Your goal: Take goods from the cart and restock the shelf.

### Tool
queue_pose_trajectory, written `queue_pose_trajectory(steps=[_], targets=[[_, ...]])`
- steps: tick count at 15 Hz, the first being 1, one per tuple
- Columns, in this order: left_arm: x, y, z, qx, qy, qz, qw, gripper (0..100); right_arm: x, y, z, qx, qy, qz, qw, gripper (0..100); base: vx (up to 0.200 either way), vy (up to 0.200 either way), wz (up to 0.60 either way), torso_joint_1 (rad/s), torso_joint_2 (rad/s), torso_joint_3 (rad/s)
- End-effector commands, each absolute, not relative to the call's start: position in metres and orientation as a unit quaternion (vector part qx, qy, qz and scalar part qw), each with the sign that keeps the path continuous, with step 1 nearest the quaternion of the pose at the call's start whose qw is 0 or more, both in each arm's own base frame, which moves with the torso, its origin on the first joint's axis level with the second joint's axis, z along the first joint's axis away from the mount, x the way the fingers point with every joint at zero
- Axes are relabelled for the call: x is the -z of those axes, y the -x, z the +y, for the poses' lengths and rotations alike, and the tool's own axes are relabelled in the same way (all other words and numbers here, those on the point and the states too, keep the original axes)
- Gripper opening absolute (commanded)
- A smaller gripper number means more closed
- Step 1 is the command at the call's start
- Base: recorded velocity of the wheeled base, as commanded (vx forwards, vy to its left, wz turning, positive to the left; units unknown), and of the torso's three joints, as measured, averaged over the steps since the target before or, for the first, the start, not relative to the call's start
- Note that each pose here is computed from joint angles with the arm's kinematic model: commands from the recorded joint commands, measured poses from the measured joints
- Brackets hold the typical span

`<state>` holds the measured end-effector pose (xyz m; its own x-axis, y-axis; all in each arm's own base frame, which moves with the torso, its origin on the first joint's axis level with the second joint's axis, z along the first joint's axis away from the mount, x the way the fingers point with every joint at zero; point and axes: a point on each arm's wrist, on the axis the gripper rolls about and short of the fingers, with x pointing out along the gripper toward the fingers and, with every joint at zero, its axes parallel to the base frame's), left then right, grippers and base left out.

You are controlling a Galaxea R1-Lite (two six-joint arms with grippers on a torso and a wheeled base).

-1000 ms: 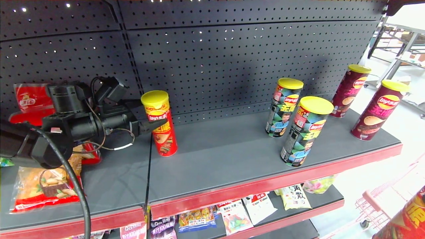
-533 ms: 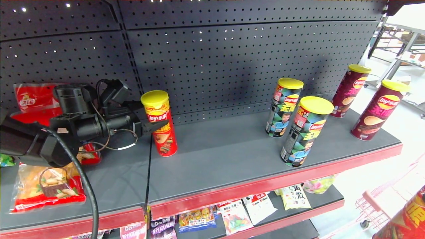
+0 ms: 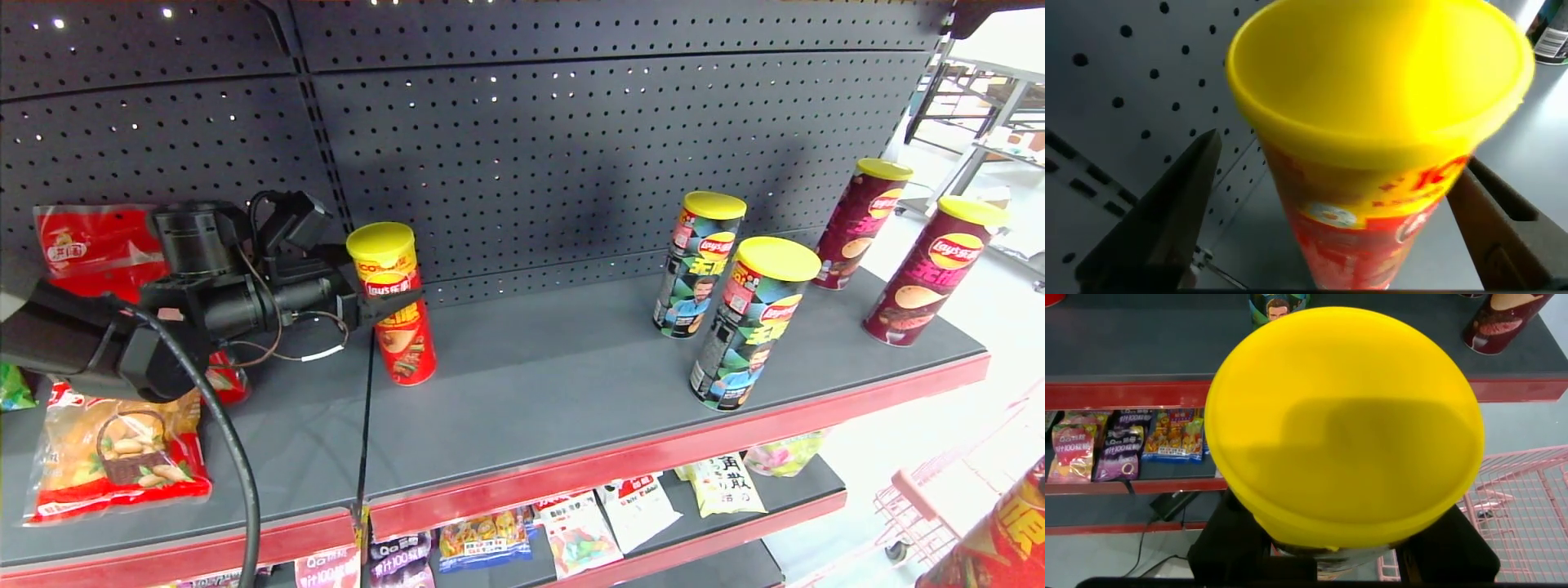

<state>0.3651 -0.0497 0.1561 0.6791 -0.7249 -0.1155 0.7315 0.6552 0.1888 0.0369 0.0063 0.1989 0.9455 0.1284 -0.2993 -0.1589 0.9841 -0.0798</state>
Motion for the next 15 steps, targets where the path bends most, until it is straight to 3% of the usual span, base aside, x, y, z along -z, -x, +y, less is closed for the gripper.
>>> queue_pose_trajectory(steps=[1, 2, 3, 10, 13, 15], targets=[[-0.156, -0.368, -0.051, 0.401, -0.112, 0.012, 0.909, 100, -0.199, -0.038, 0.006, -0.073, 0.052, 0.150, 0.985, 0, 0.000, 0.000, 0.00, 0.000, 0.00, 0.000], [-0.156, -0.368, -0.052, 0.403, -0.111, 0.013, 0.909, 100, -0.199, -0.038, 0.007, -0.073, 0.052, 0.151, 0.984, 0, 0.000, 0.000, 0.00, 0.000, 0.00, 0.000], [-0.154, -0.369, -0.054, 0.405, -0.111, 0.014, 0.908, 0, -0.199, -0.038, 0.007, -0.073, 0.052, 0.151, 0.985, 0, 0.000, 0.000, 0.00, 0.000, 0.00, 0.000], [-0.156, -0.349, -0.055, 0.410, -0.100, 0.027, 0.906, 0, -0.200, -0.039, 0.007, -0.073, 0.052, 0.150, 0.985, 0, 0.000, 0.000, 0.00, 0.000, 0.00, 0.000], [-0.170, -0.310, -0.051, 0.408, -0.042, 0.048, 0.911, 0, -0.200, -0.038, 0.007, -0.073, 0.052, 0.149, 0.985, 0, 0.000, 0.000, 0.00, 0.000, 0.00, 0.000], [-0.171, -0.289, -0.049, 0.407, -0.039, 0.052, 0.911, 0, -0.200, -0.039, 0.007, -0.073, 0.052, 0.151, 0.985, 0, 0.000, 0.000, 0.00, 0.000, 0.00, 0.000]])
